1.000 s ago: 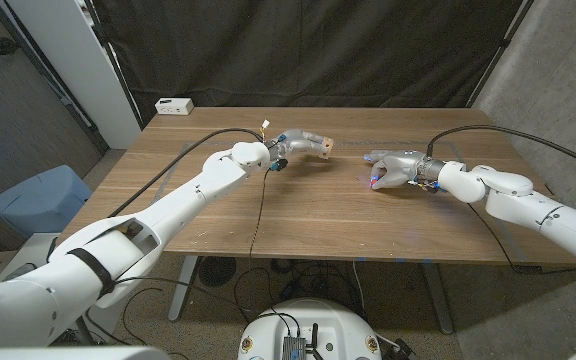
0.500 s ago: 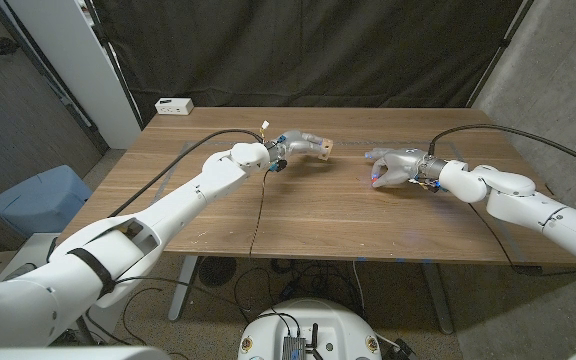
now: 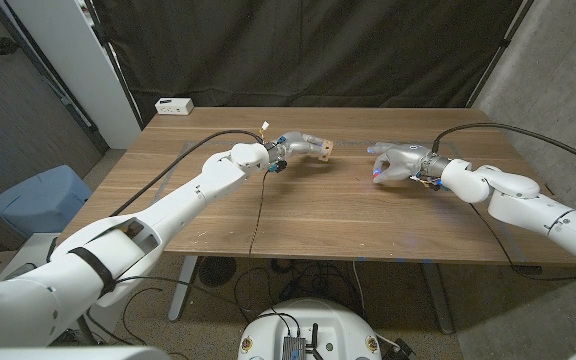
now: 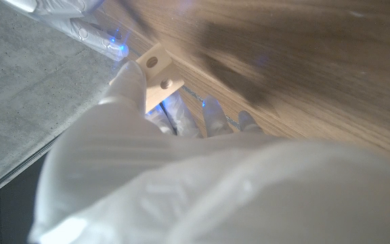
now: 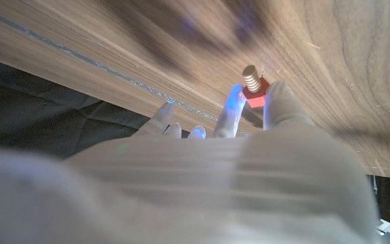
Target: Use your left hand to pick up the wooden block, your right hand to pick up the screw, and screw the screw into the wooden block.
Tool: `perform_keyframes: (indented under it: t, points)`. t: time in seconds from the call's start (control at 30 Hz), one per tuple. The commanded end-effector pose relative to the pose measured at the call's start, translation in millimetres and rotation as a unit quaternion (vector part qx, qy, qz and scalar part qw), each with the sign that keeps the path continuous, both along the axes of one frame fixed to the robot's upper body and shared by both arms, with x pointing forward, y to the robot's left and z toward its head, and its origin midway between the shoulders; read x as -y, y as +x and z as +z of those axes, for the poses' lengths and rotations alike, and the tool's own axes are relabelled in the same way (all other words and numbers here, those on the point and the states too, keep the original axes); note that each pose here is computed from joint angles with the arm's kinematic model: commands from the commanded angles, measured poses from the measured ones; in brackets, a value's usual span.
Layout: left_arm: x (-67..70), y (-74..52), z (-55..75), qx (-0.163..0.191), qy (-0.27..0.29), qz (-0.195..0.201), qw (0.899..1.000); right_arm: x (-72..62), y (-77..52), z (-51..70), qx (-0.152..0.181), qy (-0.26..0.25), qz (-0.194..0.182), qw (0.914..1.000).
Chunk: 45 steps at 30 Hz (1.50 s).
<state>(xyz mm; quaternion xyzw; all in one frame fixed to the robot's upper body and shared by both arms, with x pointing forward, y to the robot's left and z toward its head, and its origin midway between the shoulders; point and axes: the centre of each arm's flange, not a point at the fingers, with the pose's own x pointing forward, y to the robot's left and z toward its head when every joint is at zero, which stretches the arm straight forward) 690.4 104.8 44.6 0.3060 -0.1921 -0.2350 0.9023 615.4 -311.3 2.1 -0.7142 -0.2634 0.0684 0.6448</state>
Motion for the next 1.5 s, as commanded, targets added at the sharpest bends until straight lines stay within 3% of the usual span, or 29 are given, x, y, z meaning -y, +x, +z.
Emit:
perform_keyframes:
  t: [0.03,0.7,1.5]
  points:
    - [2.2,1.2,-0.5,0.000,0.004,-0.009,1.000,-1.3,-12.3,7.5,0.013,0.030,-0.005,0.9994]
    - [5.0,6.0,0.4,-0.002,0.006,-0.023,1.000,-7.8,-24.0,19.3,0.039,0.087,-0.018,0.9953]
    - [8.8,6.9,-4.2,-0.004,0.004,-0.038,0.999,-13.1,-38.4,25.4,0.068,0.186,-0.012,0.9801]
